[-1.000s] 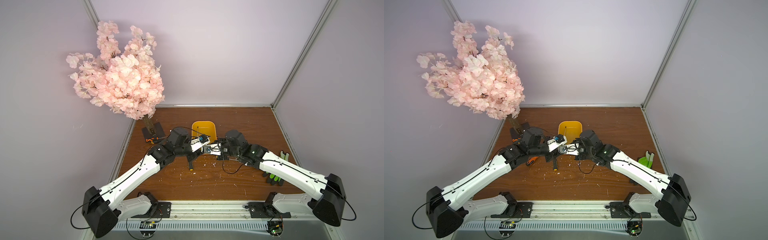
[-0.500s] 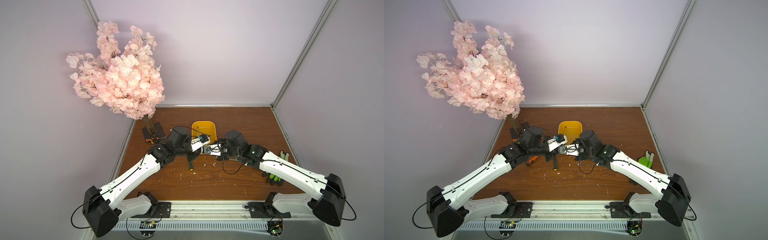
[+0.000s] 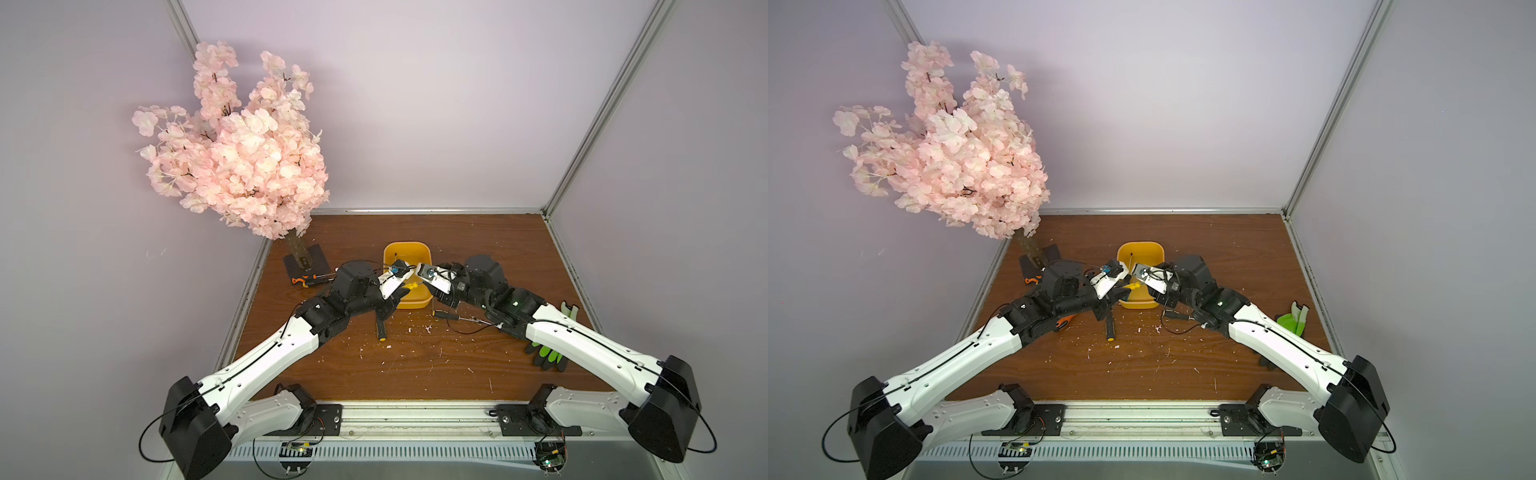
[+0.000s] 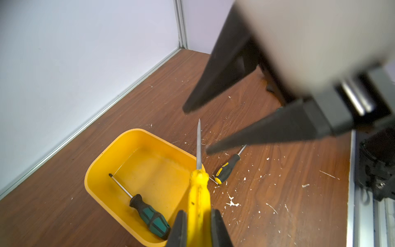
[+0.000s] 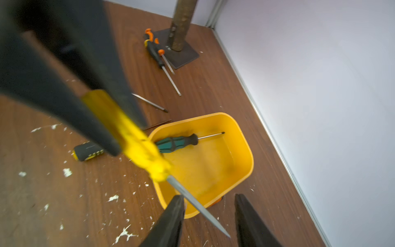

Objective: Put the screwdriver on the desktop into the storage box
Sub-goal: Pick up the screwdriver from the center of the board.

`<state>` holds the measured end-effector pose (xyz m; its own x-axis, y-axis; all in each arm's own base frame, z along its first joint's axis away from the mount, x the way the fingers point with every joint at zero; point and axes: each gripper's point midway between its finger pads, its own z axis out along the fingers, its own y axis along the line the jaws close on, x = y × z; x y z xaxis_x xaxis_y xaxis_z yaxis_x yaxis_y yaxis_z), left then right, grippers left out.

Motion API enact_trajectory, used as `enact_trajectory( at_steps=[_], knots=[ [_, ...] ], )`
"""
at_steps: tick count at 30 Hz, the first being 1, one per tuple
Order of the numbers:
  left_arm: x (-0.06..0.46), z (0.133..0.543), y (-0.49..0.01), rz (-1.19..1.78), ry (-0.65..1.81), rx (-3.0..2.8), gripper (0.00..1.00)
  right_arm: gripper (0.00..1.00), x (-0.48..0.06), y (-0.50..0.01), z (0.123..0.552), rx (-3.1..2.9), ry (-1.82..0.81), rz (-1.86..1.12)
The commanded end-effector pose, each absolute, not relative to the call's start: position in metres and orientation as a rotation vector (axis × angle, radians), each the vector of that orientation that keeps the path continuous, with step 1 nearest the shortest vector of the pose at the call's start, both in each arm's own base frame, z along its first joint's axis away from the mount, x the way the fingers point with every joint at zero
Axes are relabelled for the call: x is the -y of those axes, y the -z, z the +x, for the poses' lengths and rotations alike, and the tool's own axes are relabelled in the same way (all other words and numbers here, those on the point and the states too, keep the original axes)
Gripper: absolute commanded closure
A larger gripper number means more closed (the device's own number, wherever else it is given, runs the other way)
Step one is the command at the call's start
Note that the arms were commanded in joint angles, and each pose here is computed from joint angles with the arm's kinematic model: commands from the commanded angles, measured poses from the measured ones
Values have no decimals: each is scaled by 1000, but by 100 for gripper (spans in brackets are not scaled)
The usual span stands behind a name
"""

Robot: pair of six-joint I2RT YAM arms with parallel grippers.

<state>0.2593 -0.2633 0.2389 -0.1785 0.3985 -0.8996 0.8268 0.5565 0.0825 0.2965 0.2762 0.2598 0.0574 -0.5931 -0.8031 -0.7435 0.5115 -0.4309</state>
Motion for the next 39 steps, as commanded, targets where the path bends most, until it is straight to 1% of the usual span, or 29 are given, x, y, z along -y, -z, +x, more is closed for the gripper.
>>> enact_trajectory(
  at_steps=[1,5,7,9,15,19,24,27,31,39],
  knots=[
    [258,274,-264,820,524,-1731,100,52,-263,-304,314,-1695,-382,-781],
    [244,288,-272,668,474,-1717,100,51,-258,-306,332,-1806,-690,-506],
    [237,294,-276,584,459,-1707,100,51,-269,-307,331,-1819,-876,-469],
    [231,299,-276,509,445,-1708,100,51,-279,-312,329,-1808,-972,-464],
    [221,317,-259,312,391,-1758,100,51,-279,-313,335,-1789,-1026,-381],
    [228,327,-249,235,337,-1768,100,52,-283,-301,337,-1827,-1049,-368],
    [236,339,-228,158,295,-1808,100,53,-275,-295,335,-1819,-1030,-341],
    [239,341,-224,137,317,-1809,100,52,-274,-283,336,-1857,-1036,-314],
    [241,336,-230,130,375,-1763,100,49,-285,-272,338,-1883,-1246,-257],
    [248,309,-251,157,539,-1618,100,48,-321,-294,342,-1746,-1722,-225]
  ],
)
